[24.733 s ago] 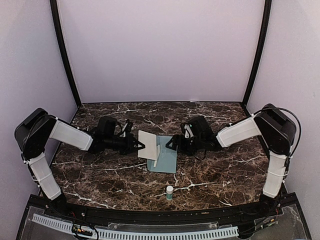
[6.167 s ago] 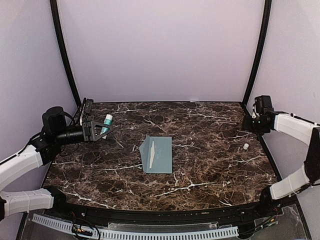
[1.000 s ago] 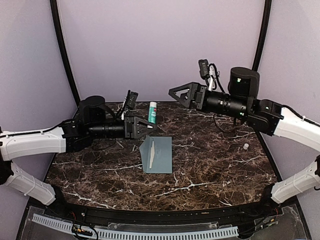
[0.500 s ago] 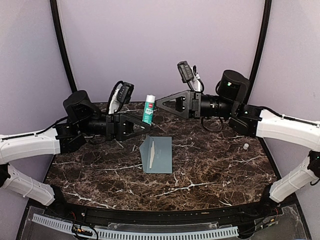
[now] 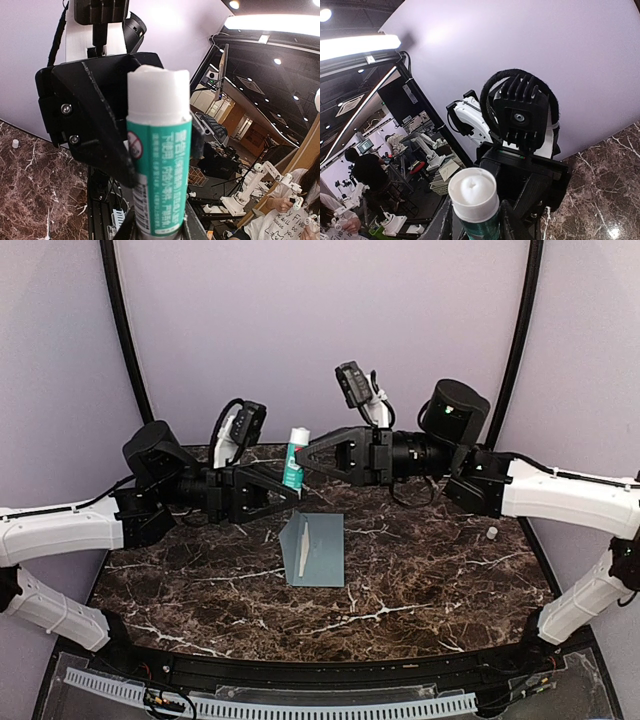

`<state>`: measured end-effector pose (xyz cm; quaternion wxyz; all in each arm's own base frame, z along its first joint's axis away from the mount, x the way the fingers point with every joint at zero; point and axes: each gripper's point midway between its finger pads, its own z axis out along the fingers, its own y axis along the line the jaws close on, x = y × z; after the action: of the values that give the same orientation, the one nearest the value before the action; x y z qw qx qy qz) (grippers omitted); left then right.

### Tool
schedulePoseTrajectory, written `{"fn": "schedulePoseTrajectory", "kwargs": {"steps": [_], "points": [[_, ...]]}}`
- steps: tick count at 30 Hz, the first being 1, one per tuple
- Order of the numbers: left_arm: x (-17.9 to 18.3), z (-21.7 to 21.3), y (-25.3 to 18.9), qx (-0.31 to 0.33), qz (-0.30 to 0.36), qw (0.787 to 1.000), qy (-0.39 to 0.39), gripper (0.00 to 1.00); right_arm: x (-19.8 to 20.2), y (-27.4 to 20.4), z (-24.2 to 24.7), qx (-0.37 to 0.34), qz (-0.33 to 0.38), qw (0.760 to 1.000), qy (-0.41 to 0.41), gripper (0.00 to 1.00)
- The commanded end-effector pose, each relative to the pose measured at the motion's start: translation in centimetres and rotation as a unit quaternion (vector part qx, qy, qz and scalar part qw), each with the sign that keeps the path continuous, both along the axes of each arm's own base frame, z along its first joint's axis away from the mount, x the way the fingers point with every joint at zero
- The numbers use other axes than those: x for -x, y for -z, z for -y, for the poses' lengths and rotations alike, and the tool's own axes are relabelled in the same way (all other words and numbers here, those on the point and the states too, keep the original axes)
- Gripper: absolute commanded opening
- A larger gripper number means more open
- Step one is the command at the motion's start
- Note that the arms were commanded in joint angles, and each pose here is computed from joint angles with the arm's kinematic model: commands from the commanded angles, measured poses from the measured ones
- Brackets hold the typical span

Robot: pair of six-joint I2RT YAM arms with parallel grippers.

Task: Place the letter into the envelope and seal it
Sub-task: Unscrew the solid glue.

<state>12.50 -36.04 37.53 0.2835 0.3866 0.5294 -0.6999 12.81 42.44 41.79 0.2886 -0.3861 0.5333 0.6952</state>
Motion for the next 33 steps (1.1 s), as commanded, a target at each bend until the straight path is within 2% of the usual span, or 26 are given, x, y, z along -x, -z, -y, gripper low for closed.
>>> {"fn": "schedulePoseTrajectory", "kwargs": {"steps": [1,12,16,24,29,33], "points": [[0.3,-0.2,-1.2,0.017,0.011,1.0,0.004,0.0,1.5,-1.4,-0.1,-0.035,0.011,0.999,-0.027,0.28],[0.2,-0.3,-1.0,0.012,0.013,1.0,-0.015,0.0,1.0,-1.2,-0.7,-0.027,0.015,1.0,-0.007,0.11],[-1.6,-0.3,-0.8,-0.001,0.02,0.997,-0.074,0.0,0.2,-0.9,-0.6,-0.019,0.018,0.999,0.026,0.08],[-6.4,-0.5,2.5,-0.081,0.001,0.974,-0.211,0.0,-3.2,1.4,-0.9,0.042,0.015,0.991,0.127,0.01],[-7.9,-0.7,4.1,-0.118,-0.008,0.961,-0.248,0.0,-5.5,3.4,-1.4,0.084,0.002,0.979,0.183,0.0],[-9.5,-1.1,5.8,-0.158,-0.019,0.943,-0.292,0.0,-7.7,5.0,-2.1,0.129,-0.014,0.963,0.236,0.0]]}}
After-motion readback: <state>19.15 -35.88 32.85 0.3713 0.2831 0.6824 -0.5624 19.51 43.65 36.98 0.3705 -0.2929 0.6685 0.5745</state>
